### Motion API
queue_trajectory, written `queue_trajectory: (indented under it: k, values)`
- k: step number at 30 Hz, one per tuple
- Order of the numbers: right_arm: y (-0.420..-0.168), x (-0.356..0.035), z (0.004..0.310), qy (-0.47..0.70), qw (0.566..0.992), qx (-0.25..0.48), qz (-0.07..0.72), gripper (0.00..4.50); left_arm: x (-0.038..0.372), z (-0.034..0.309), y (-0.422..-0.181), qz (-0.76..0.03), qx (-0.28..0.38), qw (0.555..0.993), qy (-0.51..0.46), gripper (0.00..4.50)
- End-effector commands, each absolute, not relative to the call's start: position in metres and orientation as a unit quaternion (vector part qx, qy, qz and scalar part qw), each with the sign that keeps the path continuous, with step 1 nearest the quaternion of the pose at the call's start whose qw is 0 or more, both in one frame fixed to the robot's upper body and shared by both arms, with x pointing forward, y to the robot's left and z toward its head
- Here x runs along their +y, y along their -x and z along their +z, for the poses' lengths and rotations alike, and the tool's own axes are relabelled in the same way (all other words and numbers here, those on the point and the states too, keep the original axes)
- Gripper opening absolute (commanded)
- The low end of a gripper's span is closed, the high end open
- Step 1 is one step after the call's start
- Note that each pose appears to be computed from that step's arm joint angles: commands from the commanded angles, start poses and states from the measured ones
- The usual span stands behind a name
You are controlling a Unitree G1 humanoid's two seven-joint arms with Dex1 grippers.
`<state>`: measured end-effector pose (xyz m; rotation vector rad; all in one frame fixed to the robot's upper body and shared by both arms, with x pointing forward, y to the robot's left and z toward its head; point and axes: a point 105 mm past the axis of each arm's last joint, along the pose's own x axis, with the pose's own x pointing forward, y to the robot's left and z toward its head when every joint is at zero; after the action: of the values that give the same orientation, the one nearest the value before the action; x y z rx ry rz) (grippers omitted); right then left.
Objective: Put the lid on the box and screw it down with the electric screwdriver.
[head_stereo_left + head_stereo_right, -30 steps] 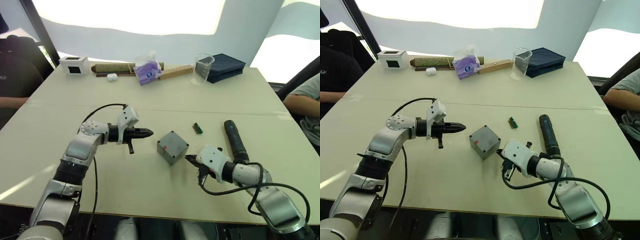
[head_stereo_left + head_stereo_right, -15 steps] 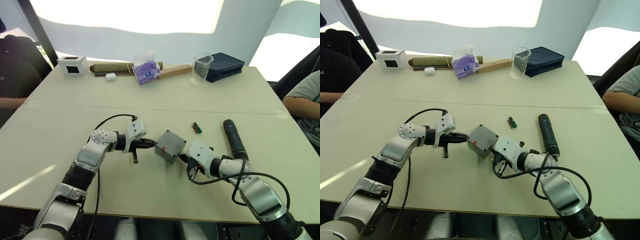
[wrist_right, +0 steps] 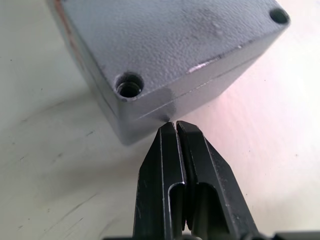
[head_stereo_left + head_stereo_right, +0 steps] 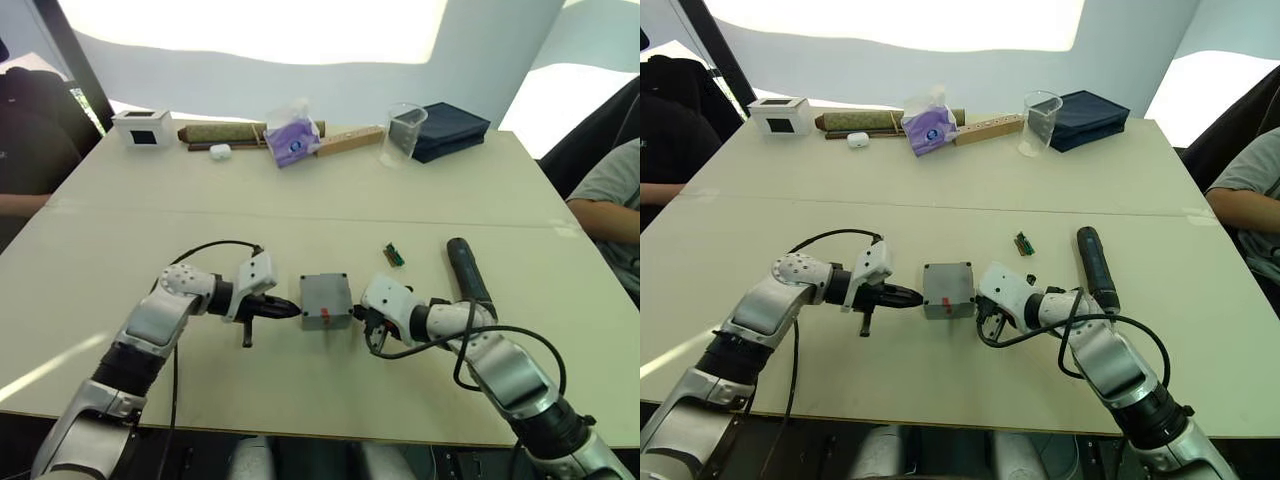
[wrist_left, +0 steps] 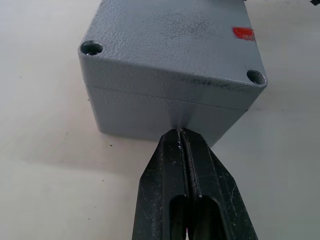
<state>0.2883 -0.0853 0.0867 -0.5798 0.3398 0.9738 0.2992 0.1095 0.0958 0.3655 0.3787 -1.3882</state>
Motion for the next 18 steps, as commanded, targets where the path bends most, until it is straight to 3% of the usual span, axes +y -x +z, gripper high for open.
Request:
queue_trajectory:
  k: [1, 18]
  values:
    - [-0.283, -0.069, 0.093, 0.28, 0.814, 0.13, 0.493, 0.03, 0.106, 0.108, -0.294, -0.641, 0.149, 0.735, -0.163, 0.0]
    - [-0.278, -0.076, 0.093, 0.281, 0.807, 0.139, 0.5, 0.03, 0.123, 0.11, -0.297, -0.617, 0.157, 0.75, -0.178, 0.0]
